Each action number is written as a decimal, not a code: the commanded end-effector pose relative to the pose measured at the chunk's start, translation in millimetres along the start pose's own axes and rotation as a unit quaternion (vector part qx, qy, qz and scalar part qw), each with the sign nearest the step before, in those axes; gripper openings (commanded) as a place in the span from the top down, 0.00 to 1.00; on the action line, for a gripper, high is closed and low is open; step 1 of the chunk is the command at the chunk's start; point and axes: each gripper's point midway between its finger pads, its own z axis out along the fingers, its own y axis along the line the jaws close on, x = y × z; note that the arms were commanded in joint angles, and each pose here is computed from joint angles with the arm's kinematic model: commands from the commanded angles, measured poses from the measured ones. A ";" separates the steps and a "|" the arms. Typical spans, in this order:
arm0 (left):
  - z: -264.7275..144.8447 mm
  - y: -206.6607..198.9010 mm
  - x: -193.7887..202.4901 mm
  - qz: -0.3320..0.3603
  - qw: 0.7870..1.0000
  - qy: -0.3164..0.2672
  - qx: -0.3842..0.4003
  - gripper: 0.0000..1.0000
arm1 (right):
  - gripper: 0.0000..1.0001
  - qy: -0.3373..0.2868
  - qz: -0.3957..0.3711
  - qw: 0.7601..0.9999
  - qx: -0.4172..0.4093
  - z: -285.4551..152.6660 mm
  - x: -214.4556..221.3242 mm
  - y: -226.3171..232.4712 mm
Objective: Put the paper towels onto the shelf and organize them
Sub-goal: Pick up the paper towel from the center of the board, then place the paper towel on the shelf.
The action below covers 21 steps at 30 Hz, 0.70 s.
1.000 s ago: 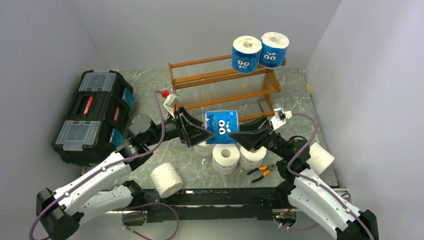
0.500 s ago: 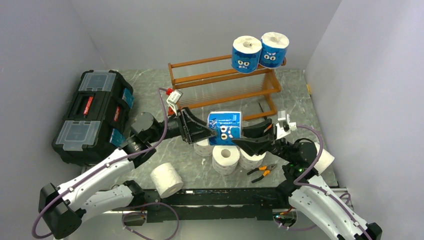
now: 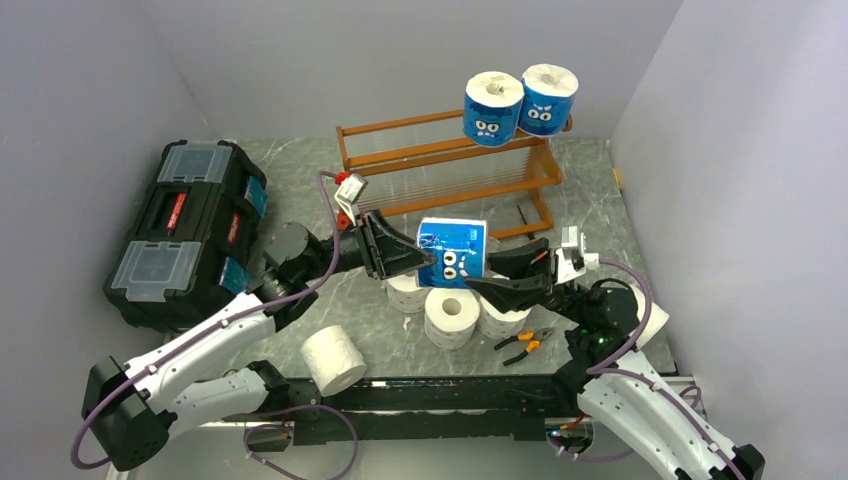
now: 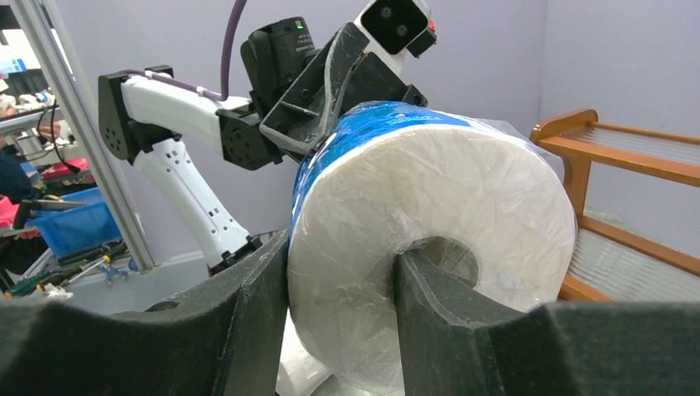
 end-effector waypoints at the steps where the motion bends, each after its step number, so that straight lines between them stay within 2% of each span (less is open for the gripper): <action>1: -0.1 -41.1 -10.7 0.039 0.996 -0.010 0.076 0.66 | 0.47 0.007 -0.007 1.000 -0.020 1.8 -0.6 7.5; 5: -0.6 -44.8 -12.8 0.051 0.996 -0.011 0.078 0.71 | 0.15 0.010 0.003 1.000 -0.011 1.8 -4.6 7.4; 8: -2.5 -45.4 -20.9 0.080 0.995 -0.003 0.051 0.72 | 0.01 0.011 0.011 1.000 0.015 -0.2 -9.1 3.3; 15: -22.4 -49.7 -76.7 0.211 0.975 -0.013 -0.067 0.72 | 0.00 0.018 0.007 0.998 0.060 -14.0 -15.5 1.6; 21: -33.8 -45.5 -122.4 0.275 0.948 -0.010 -0.157 0.71 | 0.00 0.023 0.014 0.996 0.081 -24.9 -14.8 3.3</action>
